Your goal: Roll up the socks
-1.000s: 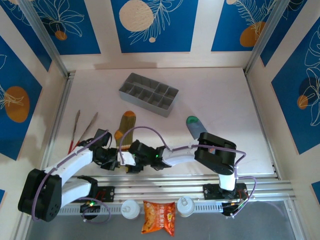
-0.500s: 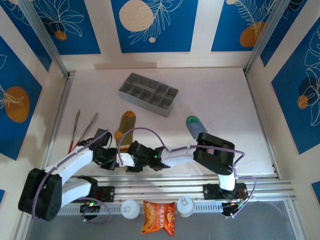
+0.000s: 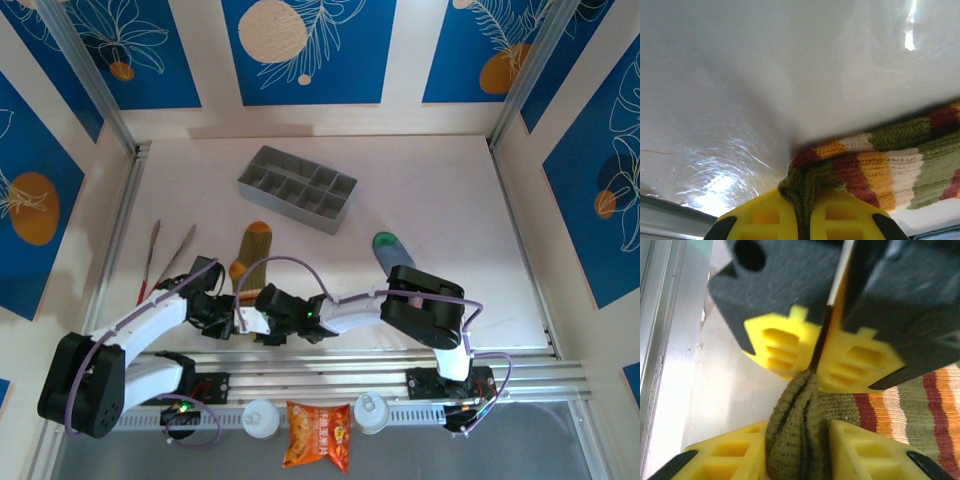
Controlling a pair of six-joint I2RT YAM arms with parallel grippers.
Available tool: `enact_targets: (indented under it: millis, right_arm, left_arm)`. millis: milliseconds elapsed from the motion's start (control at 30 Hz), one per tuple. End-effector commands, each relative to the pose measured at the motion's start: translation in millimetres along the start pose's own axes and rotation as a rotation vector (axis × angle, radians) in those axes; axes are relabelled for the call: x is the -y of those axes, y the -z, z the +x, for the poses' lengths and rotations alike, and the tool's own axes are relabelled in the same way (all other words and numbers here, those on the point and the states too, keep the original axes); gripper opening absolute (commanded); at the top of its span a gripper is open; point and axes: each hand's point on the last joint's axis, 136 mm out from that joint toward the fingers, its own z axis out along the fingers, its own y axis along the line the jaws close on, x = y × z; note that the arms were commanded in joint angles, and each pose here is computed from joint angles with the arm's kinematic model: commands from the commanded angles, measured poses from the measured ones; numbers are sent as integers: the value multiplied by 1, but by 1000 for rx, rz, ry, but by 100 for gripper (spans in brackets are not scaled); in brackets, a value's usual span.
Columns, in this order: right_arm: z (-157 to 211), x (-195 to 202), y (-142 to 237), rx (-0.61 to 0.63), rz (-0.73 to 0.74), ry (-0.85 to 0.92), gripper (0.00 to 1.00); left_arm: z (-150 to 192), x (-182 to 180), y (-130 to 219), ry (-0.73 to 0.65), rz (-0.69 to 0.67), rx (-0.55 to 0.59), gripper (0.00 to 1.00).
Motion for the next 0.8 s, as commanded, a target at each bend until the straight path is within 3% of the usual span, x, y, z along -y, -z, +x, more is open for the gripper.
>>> enact_targets:
  millis: [0, 267, 367, 600, 700, 767]
  right_arm:
    - [10, 2, -3, -44, 3, -39, 25]
    - [10, 0, 3, -47, -69, -156, 1]
    - [9, -4, 8, -49, -162, -254, 0]
    - [18, -10, 15, -78, -405, -553, 0]
    - [22, -5, 15, -88, -465, -664, 0]
    - [22, -1, 16, -93, -506, -732, 0]
  left_arm:
    - [-13, -23, -4, 65, -93, 68, 0]
    - [-13, -21, -3, 70, -85, 64, 0]
    - [-14, -18, 0, 66, -67, 72, 0]
    - [-14, -1, 25, 18, -2, 123, 50]
    - [-13, 2, 36, -2, 24, 144, 62]
    - [-11, 7, 44, -28, 60, 154, 63]
